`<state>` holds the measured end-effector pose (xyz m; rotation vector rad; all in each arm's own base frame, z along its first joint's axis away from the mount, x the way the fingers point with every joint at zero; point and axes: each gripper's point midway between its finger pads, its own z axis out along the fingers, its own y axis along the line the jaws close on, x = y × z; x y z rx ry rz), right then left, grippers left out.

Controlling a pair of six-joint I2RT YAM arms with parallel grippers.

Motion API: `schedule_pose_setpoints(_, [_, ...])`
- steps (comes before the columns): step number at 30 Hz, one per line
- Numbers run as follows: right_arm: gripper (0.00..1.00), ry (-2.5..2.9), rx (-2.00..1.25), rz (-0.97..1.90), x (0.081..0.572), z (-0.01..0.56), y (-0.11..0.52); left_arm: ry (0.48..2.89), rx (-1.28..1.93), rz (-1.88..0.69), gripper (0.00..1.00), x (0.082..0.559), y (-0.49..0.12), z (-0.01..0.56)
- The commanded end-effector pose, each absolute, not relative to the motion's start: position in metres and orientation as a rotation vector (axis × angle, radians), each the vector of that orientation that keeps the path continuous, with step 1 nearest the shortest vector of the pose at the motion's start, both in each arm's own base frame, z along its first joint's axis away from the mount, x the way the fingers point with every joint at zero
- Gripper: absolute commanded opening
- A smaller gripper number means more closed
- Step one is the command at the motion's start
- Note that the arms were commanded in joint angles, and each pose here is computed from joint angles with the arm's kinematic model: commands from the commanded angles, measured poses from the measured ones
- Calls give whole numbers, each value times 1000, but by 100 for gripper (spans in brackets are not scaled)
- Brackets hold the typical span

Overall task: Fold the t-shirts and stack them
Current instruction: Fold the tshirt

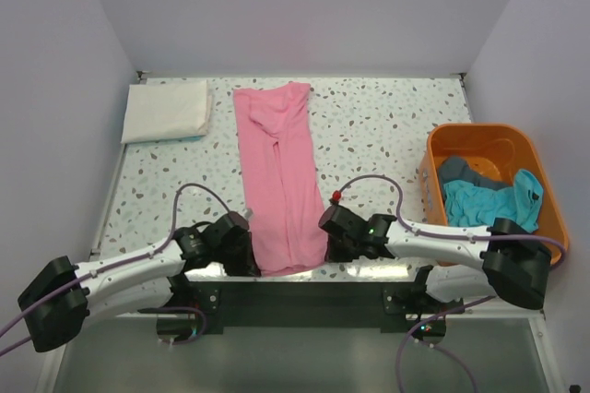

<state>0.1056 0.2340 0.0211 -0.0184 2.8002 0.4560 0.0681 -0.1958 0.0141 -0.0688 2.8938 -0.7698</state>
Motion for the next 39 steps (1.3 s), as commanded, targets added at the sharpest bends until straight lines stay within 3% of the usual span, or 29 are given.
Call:
schedule_pose_setpoints(1, [0,2691,-22,507,127,49,249,2747,-25,-827,0,93,-212,39])
schedule_pose_setpoints(10, [0,2559,-34,475,174,88,266,2574,-47,-658,0,148,-215,78])
schedule_pose_setpoints(17, [0,2415,46,488,252,117,281,2394,-217,-592,0,220,-204,100])
schedule_pose_setpoints(24, [0,2481,-13,488,260,113,290,2476,-57,-632,0,205,-207,90])
schedule_pose_setpoints(27, [0,2512,3,509,252,107,288,2484,62,-686,19,189,-208,93])
schedule_pose_setpoints(28, [0,2511,10,516,250,108,287,2498,126,-767,33,177,-215,96])
schedule_pose_setpoints(31, [0,2541,32,521,236,101,277,2536,204,-832,51,151,-217,88])
schedule_pose_setpoints(34, [0,2603,49,523,215,83,264,2620,240,-883,63,118,-220,72])
schedule_pose_setpoints(39, [0,2687,-56,633,164,59,263,2732,173,-875,72,88,-213,48])
